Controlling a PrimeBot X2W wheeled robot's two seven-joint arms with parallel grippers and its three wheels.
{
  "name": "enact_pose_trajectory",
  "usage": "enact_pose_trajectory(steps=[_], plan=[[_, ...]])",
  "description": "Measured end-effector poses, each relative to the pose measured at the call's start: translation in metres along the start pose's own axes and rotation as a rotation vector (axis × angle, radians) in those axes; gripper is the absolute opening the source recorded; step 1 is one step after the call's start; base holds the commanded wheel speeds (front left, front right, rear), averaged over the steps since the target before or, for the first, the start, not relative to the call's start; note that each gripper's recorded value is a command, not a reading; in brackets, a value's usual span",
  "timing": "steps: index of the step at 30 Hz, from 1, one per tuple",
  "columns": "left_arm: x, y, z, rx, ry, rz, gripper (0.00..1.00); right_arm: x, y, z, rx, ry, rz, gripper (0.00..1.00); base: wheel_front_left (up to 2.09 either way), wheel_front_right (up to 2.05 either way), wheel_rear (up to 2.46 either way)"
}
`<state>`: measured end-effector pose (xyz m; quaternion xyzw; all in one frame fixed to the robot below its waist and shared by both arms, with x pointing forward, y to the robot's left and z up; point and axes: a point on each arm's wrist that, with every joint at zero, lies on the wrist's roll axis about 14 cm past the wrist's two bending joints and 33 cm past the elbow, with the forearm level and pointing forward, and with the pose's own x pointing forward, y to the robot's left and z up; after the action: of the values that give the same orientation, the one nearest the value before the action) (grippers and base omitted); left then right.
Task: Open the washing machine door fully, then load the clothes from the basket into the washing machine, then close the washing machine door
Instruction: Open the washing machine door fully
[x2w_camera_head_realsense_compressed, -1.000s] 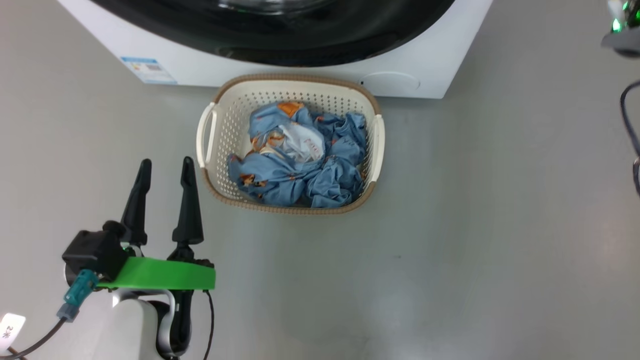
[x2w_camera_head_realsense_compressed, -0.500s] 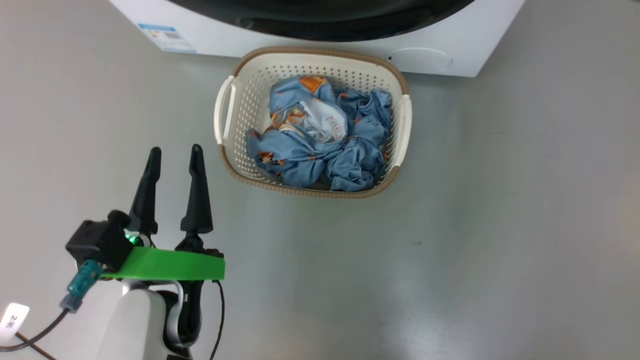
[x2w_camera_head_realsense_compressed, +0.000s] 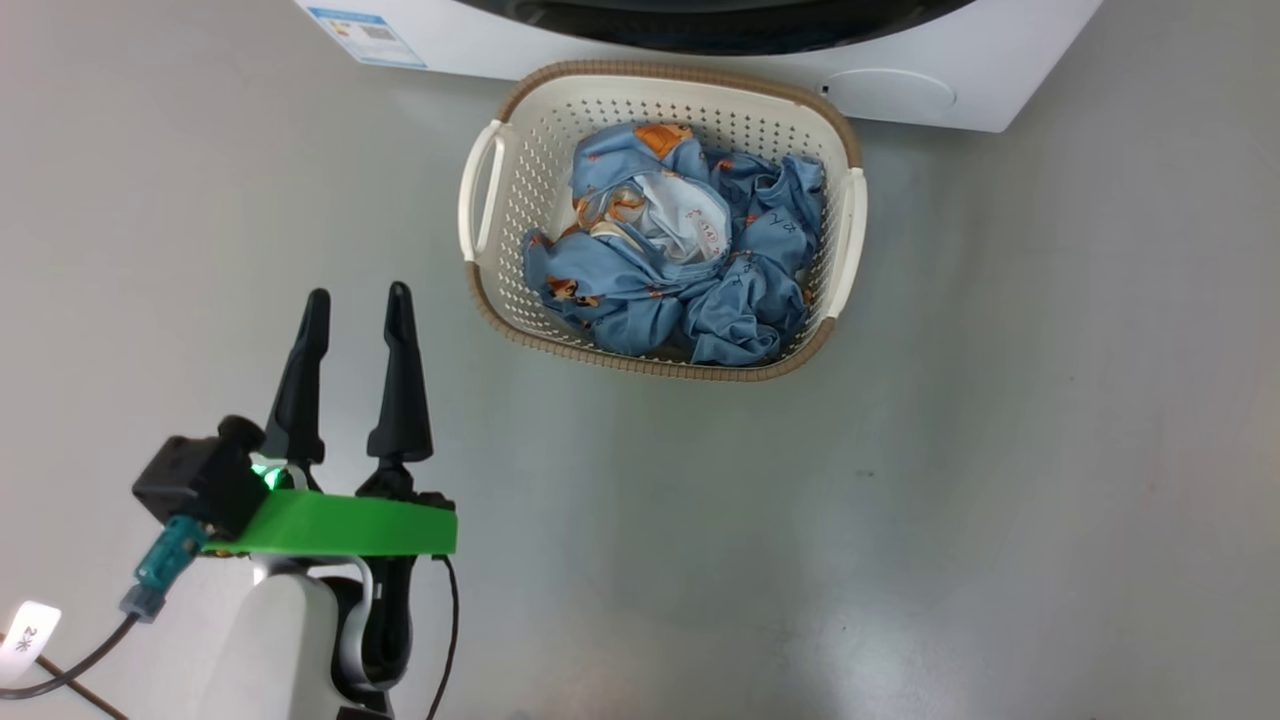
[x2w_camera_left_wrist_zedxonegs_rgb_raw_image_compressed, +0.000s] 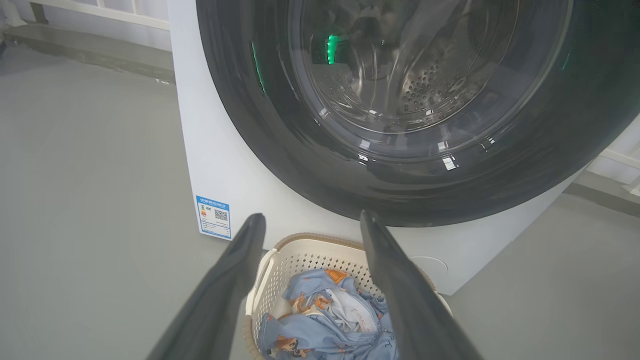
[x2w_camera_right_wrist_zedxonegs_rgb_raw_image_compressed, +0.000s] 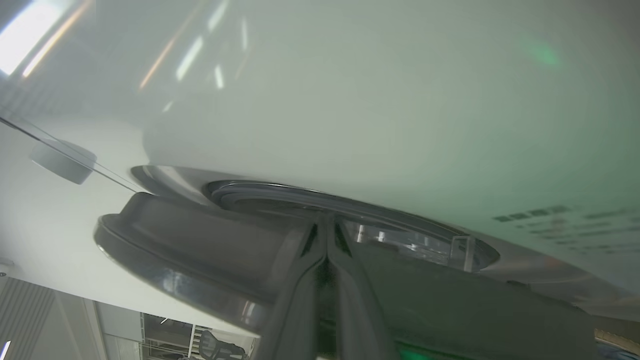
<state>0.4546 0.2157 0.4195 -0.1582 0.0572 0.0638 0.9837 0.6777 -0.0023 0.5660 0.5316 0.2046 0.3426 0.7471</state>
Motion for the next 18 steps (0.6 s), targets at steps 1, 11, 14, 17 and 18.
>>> enact_pose_trajectory(steps=[1,11,14,17,18], plan=[[0.0,0.001,0.0,-0.001,0.0,0.003,1.0,0.001,0.0,0.0,-0.001,0.002,-0.001,0.0,0.0,0.0,0.0],[-0.003,0.003,0.006,-0.01,-0.012,0.014,1.0,0.007,-0.002,-0.011,-0.011,0.05,-0.02,0.0,0.0,0.0,0.0],[-0.004,0.002,0.01,-0.011,-0.021,0.012,1.0,0.005,0.0,-0.016,-0.02,0.069,-0.025,0.0,0.0,0.0,0.0],[-0.006,0.001,0.016,-0.013,-0.036,0.01,1.0,0.001,0.002,-0.023,-0.022,0.083,-0.029,0.0,0.0,0.0,0.0],[-0.006,0.0,0.018,-0.013,-0.042,0.009,1.0,-0.001,0.003,-0.026,-0.022,0.09,-0.03,0.0,0.0,0.0,0.0]])
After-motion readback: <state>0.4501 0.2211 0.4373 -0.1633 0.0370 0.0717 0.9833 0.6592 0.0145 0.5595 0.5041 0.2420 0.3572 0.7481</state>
